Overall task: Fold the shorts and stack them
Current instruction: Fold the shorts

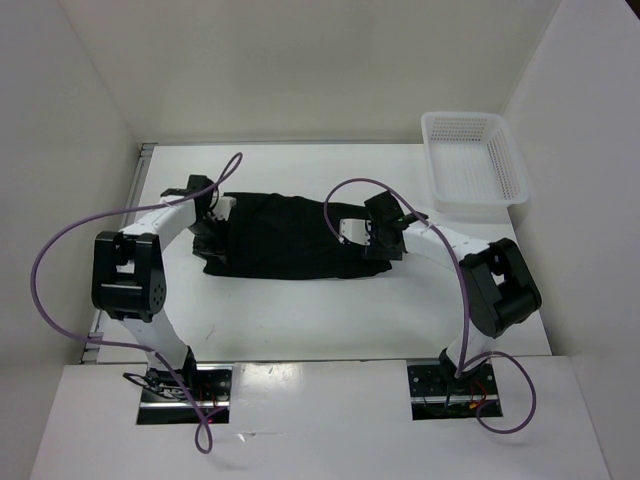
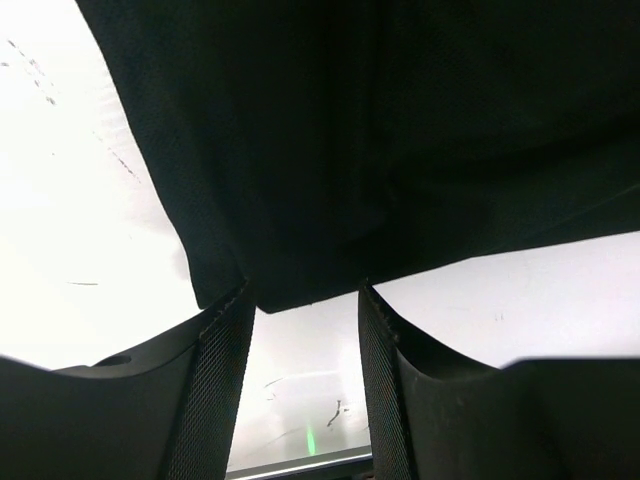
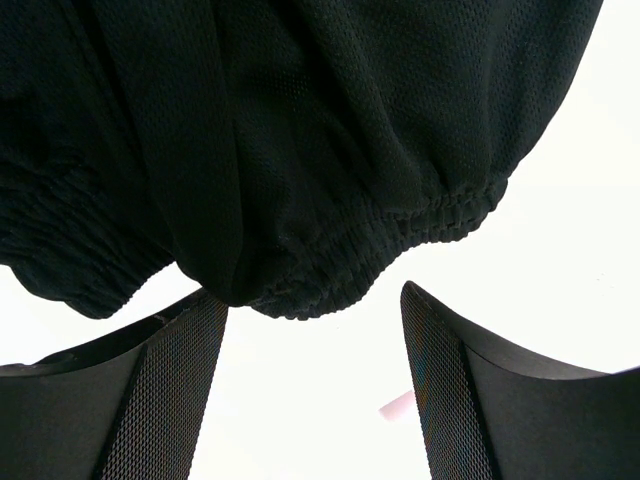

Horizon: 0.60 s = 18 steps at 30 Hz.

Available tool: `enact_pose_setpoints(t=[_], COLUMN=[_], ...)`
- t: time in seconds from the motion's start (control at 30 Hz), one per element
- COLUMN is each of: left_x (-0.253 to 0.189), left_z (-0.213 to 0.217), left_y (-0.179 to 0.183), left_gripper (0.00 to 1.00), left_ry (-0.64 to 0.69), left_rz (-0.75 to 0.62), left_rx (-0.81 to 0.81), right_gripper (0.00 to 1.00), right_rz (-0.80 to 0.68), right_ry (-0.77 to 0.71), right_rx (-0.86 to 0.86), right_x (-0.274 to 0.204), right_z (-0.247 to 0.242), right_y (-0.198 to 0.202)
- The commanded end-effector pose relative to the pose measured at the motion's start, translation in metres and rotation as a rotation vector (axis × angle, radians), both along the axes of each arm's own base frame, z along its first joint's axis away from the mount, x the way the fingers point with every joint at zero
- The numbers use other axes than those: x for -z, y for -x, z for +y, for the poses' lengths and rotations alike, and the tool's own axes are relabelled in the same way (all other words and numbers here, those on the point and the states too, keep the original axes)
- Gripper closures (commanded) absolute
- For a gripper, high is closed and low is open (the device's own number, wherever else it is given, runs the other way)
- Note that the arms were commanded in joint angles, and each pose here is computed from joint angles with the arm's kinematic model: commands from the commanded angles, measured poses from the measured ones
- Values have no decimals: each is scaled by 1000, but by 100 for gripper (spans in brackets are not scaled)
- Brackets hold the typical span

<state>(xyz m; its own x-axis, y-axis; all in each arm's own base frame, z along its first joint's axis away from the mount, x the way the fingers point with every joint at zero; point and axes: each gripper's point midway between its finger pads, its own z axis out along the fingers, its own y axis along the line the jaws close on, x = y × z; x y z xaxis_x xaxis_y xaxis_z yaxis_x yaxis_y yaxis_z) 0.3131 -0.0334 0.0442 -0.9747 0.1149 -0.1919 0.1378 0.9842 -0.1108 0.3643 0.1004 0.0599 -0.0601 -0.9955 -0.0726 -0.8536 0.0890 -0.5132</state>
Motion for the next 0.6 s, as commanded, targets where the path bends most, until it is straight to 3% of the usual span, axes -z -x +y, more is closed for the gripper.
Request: enact_pose_setpoints(t=[0.0,0.27,0.57], left_x=[-7,-5,5], left_z=[-4,-1,-4], left_y=[2,11,18], left_gripper=[47,47,47], left_ry=[84,244,256], left_rz=[-23,44,103], left_rx=[-13,-89,-95], right_gripper=[26,27,27], right_rz=[-55,-63,-53], right_ry=[-40,-44,-39], right_rx=[15,15,15], right_x=[-16,-17,-13], right_z=[0,0,-2], right_y=[-4,-4,-1])
